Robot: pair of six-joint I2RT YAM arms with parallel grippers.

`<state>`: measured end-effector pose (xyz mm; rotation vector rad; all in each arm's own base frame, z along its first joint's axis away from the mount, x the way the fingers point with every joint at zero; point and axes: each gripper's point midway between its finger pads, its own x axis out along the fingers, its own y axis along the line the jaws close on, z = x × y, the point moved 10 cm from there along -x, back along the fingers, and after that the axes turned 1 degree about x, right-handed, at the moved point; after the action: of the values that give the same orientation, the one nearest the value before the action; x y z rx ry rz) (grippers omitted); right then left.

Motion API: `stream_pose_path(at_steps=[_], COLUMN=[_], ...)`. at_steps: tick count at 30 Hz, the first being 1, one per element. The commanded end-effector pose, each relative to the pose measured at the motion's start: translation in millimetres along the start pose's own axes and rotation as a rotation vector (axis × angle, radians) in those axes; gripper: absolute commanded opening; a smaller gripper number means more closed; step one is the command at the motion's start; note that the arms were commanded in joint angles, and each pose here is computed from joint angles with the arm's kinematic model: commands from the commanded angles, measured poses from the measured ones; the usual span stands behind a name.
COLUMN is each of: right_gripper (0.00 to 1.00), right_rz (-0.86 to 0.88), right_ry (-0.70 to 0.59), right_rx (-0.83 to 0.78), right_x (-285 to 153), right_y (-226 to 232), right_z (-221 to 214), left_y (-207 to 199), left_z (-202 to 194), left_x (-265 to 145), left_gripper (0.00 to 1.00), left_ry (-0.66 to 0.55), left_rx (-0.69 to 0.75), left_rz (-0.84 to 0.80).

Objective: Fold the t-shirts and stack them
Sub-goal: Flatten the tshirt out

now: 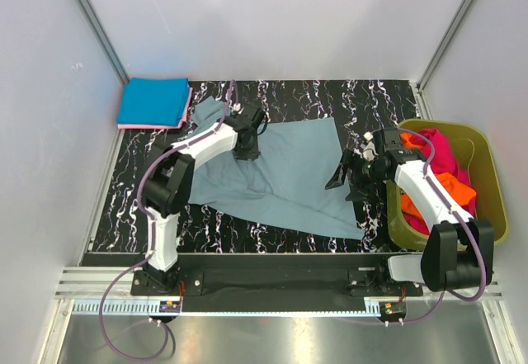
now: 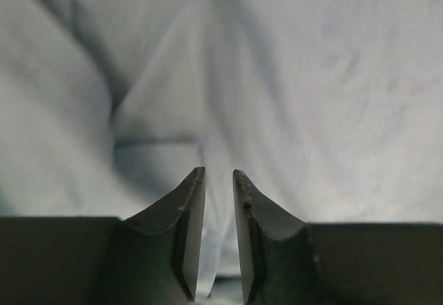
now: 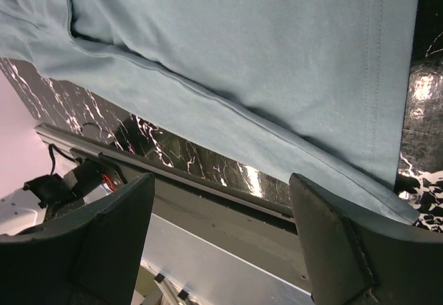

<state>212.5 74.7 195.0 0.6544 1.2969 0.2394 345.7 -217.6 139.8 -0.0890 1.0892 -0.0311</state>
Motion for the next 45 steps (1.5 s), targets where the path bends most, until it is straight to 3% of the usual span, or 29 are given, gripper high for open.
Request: stream_pose_path(at_steps=[1,10,23,40,45], right_gripper=[0.85,0.84,0.84,0.84,0.84], right_rz=[0.003,-0.006,0.000,0.002,-0.014], right_ry=[-0.035,-0.021,0.001,0.012,0.008], right_rx=[-0.059,-0.066,-0.055,-0.038,-0.021], right_x=[-14.2,-12.6,-7.1,-3.8,-3.2], right_y=[5.3,2.7,1.5,-0.8,-1.4], right_z=[-0.2,-0.7,2.2,0.6,0.5], left_y=[-16.4,-3.4,4.2,8.1,7.2], left_z=[24.4,12.4,0.3,1.1,2.3], left_x=[0.3,-0.3,16.0,9.9,9.7], left_gripper=[0.29,0.33,0.35,0.23,0.00], left_ry=[-0.060,-0.054,-0.011,-0.031,-0.030], left_rx=[-0.023,-0.097,-0.075,-0.061,-0.053], left_rz=[-0.056,0.061,0.127,0.144,0.137])
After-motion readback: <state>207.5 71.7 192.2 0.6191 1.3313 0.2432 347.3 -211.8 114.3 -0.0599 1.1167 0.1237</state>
